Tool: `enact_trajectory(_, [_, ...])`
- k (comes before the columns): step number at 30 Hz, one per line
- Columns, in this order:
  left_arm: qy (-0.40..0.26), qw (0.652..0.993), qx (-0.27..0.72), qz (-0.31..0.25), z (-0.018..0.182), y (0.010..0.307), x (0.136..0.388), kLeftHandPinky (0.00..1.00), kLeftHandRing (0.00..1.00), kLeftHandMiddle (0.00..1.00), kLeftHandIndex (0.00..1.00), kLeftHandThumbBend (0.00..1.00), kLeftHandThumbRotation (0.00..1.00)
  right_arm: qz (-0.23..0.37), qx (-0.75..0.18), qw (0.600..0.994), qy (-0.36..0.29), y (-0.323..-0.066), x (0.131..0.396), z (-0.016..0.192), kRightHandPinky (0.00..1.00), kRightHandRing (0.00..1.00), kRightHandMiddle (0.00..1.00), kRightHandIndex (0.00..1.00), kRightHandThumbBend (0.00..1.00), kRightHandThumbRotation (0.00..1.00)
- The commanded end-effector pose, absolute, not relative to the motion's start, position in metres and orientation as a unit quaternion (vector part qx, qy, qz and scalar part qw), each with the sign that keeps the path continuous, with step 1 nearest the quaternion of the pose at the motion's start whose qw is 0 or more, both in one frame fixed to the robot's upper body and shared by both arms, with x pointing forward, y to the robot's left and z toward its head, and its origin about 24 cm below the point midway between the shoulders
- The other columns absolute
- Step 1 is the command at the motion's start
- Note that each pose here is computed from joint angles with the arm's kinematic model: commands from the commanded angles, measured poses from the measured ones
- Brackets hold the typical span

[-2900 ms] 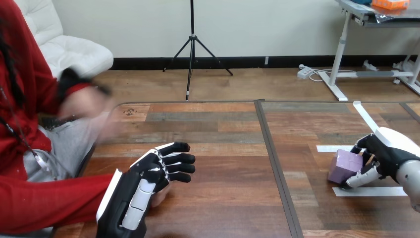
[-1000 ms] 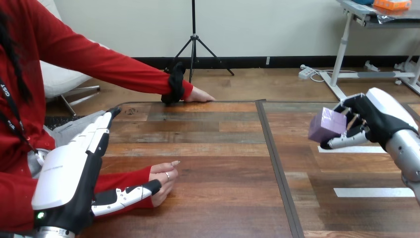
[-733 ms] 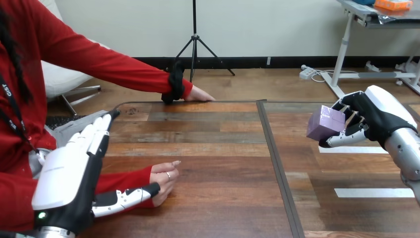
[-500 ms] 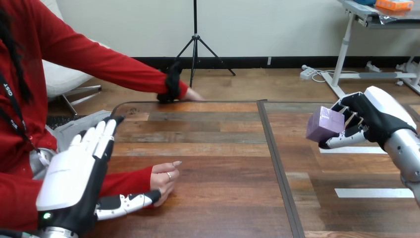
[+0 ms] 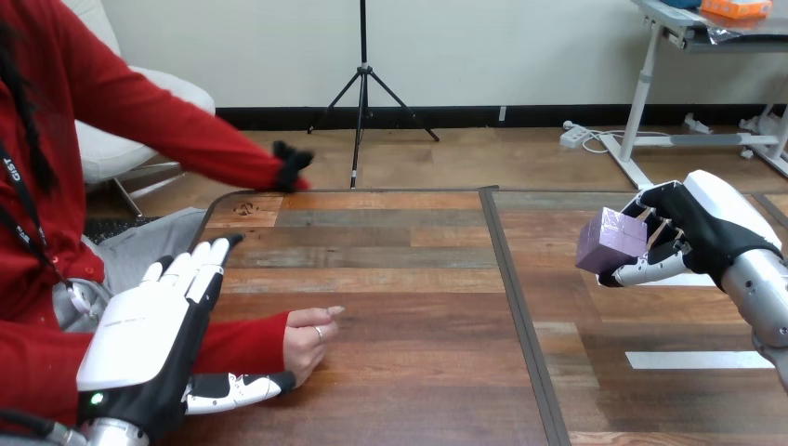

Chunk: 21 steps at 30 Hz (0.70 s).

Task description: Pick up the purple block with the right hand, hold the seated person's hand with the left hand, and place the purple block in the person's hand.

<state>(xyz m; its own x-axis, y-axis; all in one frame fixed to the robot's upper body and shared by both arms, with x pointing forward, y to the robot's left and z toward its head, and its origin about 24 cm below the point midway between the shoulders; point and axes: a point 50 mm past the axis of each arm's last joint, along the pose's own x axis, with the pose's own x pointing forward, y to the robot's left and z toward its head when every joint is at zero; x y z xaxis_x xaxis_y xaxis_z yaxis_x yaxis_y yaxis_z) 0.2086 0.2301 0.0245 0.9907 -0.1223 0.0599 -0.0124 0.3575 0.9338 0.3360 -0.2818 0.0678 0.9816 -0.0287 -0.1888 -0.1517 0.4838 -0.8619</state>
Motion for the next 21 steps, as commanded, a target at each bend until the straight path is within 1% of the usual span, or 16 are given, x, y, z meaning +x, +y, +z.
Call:
enact_trajectory(1, [-0.077,0.814,0.575,-0.036,0.037,0.231,0.227,0.95,0.93,0.93,0.93,1.00,0.44,0.021,-0.502,0.864,0.036,-0.274,0.347,0.093,0.33,0.39,0.46,0.52,0.65,0.00])
enact_trajectory(10, [-0.064,0.803,0.591,-0.048,0.032,0.234,0.235,0.89,0.88,0.88,0.89,0.99,0.38,0.019,-0.502,0.864,0.034,-0.273,0.347,0.094,0.32,0.38,0.45,0.52,0.66,0.00])
enact_trajectory(21, [-0.051,0.780,0.621,-0.053,0.029,0.234,0.246,0.86,0.86,0.87,0.87,0.95,0.32,0.018,-0.497,0.867,0.034,-0.272,0.346,0.095,0.34,0.40,0.47,0.52,0.65,0.00])
